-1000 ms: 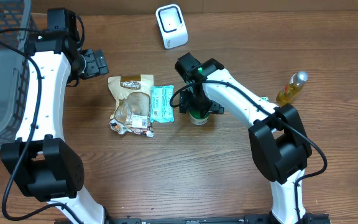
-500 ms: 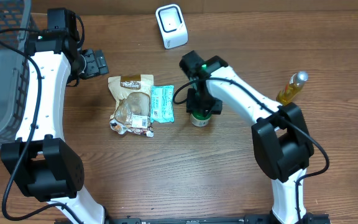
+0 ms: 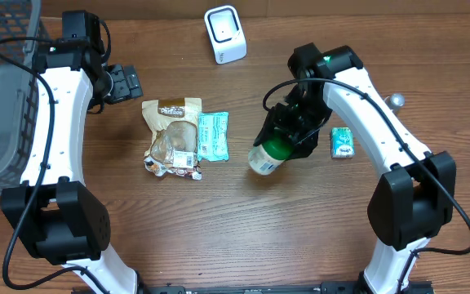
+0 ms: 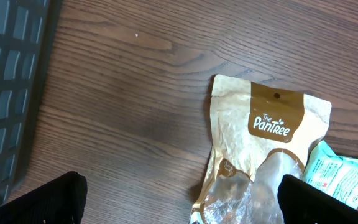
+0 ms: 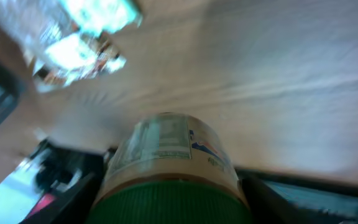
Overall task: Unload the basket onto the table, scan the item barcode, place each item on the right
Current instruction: 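Lift the green-capped jar and carry it toward the scanner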
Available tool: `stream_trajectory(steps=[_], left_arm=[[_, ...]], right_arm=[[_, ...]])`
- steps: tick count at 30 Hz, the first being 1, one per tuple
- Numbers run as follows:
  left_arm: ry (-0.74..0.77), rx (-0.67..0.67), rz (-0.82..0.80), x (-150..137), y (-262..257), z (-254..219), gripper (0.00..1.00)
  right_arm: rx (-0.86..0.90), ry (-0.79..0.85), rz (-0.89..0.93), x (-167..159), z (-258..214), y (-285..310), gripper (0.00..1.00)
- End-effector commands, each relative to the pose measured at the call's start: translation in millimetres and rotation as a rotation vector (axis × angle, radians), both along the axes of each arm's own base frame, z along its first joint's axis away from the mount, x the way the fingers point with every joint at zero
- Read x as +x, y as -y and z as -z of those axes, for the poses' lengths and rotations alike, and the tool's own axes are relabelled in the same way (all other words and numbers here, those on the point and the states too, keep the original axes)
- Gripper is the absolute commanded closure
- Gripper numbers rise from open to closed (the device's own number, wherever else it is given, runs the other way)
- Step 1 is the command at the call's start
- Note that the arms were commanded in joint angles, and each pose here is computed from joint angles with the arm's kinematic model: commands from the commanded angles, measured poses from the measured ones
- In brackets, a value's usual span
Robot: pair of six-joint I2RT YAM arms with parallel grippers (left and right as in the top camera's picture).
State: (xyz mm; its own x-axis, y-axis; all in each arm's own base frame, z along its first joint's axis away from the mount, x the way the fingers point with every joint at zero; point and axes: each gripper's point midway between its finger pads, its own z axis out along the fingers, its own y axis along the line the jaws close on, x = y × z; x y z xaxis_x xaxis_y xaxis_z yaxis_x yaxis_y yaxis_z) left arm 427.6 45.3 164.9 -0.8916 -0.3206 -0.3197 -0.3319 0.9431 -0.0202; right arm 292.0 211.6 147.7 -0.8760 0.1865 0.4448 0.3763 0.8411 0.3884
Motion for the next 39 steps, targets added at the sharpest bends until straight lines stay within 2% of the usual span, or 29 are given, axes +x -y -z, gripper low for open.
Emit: stream_trajectory(steps=[1,5,17,31,34,35,36,39], left_arm=[[0.019,0.004,0.022,3,1,-7,0.0],[0.018,0.004,0.022,3,1,-7,0.0],[0.019,0.004,0.022,3,1,-7,0.0],[0.018,0.004,0.022,3,1,-7,0.0],[0.018,0.004,0.022,3,1,-7,0.0],[0.018,0.004,0.022,3,1,-7,0.0],[0.019,0.004,0.022,3,1,-7,0.01],[0.018,0.004,0.022,3,1,-7,0.0]], right_arm=[[0.192,-0.036,0.026,-5,-35,-24,0.37],[0.27,-0.069,0.037,-8,-46,-33,0.37],[0.319,-0.135,0.054,-17,-57,-38,0.37],[0.312,-0.15,0.056,-20,-57,-37,0.37],[0.285,-0.017,0.029,1,-45,-36,0.39],[0.227,0.08,0.014,17,-33,-31,0.48],[0.104,0.221,0.001,42,-15,-18,0.62],[-0.199,0.454,0.015,90,8,23,0.63]])
